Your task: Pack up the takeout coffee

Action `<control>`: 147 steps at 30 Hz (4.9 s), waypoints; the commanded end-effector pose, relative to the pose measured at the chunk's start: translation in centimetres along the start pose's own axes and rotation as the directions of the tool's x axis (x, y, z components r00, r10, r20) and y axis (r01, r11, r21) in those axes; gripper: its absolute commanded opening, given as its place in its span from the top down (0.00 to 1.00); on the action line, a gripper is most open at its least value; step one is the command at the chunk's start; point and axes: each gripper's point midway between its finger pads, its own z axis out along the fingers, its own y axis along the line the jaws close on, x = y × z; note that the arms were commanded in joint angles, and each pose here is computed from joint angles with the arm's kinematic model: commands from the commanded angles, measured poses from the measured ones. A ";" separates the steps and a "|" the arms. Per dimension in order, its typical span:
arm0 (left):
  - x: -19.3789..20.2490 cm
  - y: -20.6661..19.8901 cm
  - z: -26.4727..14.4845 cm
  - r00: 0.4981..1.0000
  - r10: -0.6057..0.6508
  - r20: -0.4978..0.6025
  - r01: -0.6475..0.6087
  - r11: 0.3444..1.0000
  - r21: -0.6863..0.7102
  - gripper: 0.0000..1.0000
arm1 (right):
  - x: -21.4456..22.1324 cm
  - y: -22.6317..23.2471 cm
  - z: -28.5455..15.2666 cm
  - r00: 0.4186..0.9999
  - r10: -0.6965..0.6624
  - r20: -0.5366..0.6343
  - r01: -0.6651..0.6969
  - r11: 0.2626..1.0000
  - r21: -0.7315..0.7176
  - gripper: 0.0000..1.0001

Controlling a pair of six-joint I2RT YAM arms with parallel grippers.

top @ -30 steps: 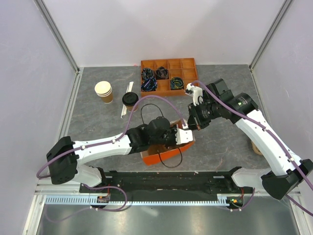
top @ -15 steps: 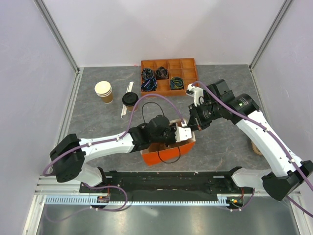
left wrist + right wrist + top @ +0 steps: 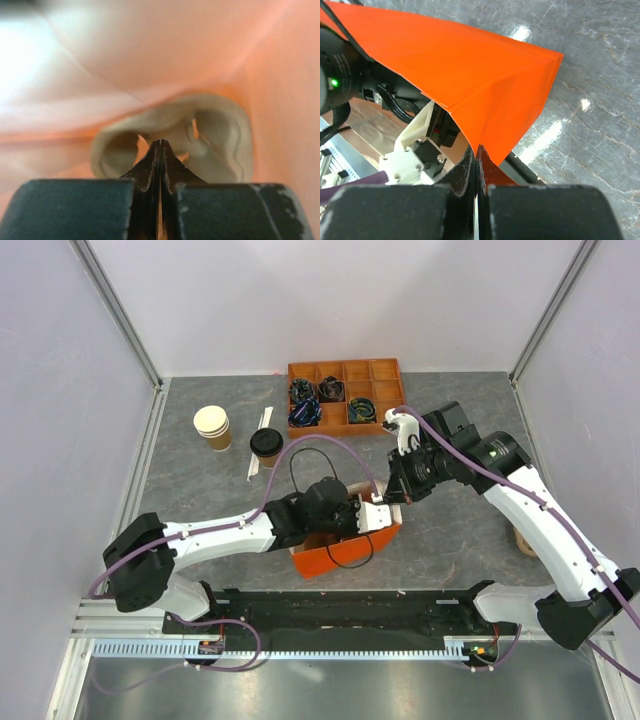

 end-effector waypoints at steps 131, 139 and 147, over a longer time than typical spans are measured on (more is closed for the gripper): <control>-3.5 5.2 -3.4 0.973 -0.094 -0.212 0.086 0.995 -0.044 0.79 | -2.2 -2.9 -0.8 0.992 0.026 0.120 -0.047 0.983 0.176 1.00; -9.7 6.3 -6.7 0.992 -0.123 -0.040 0.120 0.990 -0.071 0.66 | -2.3 -3.3 -1.3 0.988 -0.011 0.153 -0.021 0.980 0.200 1.00; -11.8 6.4 -9.2 0.994 -0.105 0.018 0.106 0.991 -0.084 0.55 | -2.3 -3.2 -1.8 0.979 -0.052 0.197 0.012 0.979 0.201 1.00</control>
